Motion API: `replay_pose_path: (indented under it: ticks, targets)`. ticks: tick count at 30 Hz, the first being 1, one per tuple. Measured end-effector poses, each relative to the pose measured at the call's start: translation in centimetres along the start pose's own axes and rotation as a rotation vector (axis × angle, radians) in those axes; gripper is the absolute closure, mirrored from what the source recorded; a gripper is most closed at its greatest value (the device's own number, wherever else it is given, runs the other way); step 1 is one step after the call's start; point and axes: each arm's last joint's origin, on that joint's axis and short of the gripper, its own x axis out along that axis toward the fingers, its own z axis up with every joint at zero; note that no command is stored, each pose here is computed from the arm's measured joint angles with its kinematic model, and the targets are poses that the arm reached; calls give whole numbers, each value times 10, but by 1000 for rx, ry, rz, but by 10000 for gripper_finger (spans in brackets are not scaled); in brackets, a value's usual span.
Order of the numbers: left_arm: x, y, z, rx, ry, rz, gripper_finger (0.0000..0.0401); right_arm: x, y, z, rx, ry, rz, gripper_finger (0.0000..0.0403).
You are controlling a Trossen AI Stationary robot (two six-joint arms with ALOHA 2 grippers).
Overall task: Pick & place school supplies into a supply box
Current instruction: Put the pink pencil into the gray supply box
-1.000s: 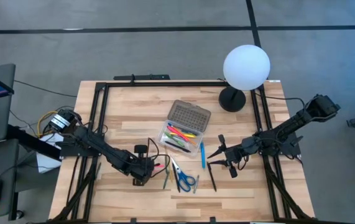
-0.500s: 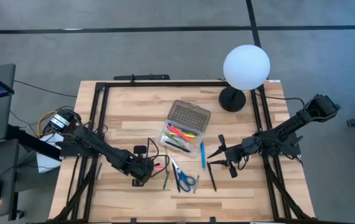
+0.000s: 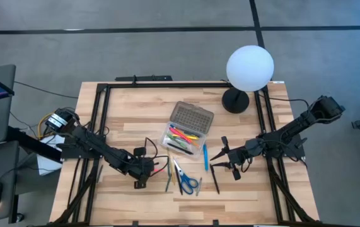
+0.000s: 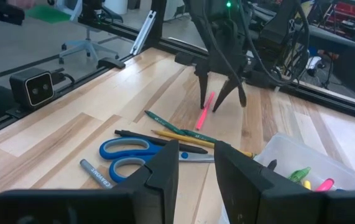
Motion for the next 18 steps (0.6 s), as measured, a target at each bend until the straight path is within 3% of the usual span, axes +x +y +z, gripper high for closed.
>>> replay_pose_path:
  ticks: [9,18]
  targets:
    - [5,1,-7,-47,-53,-2,389,0,0,0,0,3,1,306]
    - [6,1,-7,-79,-89,23,361,0,0,0,0,3,1,306]
